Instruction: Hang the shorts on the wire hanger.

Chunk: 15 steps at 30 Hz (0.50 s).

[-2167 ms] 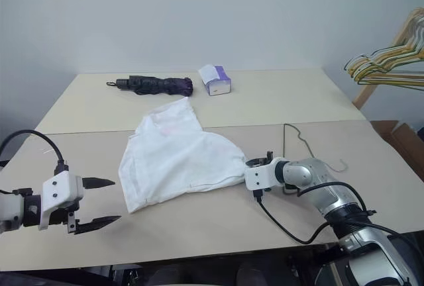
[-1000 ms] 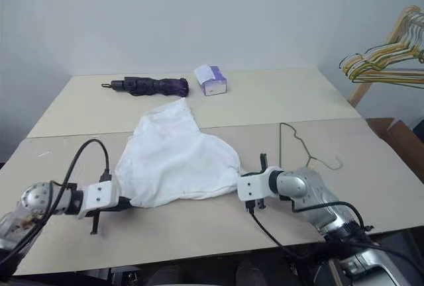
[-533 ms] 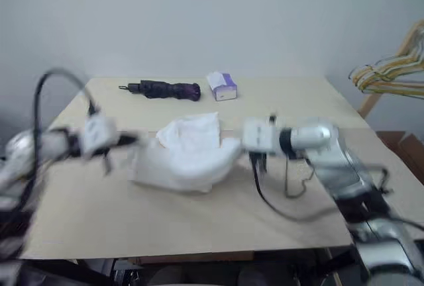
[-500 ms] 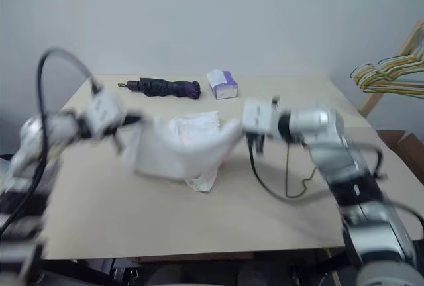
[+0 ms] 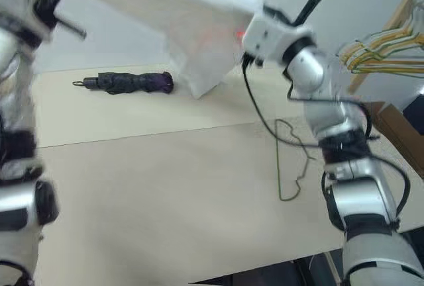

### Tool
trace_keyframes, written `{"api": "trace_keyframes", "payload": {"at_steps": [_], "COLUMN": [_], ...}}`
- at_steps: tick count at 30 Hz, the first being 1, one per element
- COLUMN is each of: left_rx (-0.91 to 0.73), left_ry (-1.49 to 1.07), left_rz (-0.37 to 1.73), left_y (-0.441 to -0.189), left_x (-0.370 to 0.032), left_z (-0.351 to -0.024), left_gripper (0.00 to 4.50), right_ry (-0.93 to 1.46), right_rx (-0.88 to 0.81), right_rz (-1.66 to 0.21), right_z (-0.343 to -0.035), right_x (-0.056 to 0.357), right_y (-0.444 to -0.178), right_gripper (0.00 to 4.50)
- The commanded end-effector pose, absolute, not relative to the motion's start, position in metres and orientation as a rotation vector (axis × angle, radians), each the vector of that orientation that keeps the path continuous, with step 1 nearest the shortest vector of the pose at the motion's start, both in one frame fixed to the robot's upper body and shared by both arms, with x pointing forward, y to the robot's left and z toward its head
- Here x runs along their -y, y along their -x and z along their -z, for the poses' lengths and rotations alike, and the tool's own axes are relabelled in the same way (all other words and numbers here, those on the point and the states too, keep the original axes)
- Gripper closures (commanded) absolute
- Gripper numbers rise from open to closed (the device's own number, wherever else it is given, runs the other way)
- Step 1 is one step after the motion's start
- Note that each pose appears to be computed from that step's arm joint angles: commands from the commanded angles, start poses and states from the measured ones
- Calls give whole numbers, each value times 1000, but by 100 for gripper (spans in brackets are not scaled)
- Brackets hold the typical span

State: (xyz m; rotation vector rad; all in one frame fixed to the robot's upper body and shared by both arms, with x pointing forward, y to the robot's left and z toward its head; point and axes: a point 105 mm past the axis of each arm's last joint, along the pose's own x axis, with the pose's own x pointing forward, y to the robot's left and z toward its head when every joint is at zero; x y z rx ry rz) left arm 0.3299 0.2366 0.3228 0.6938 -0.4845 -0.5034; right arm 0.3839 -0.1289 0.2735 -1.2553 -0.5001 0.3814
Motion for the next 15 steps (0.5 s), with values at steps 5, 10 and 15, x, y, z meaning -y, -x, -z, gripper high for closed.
{"api": "trace_keyframes", "payload": {"at_steps": [5,10,15], "left_rx": [-318,-599,-736], "left_ry": [-829,-892,-945], "left_rz": [1139,1192,1258], "left_y": [-218,-182,-157], "left_x": [-245,-260,-264], "left_z": [-165,-109,-91], "left_gripper": [449,449,449], "right_ry": [1430,1429,1469], "right_rx": [345,309,281], "right_rz": [-985,-1207,-1334], "right_z": [-152,-126,-121], "right_x": [110,106,111], "right_y": [-324,-295,-277], "right_gripper": [450,450,450]}}
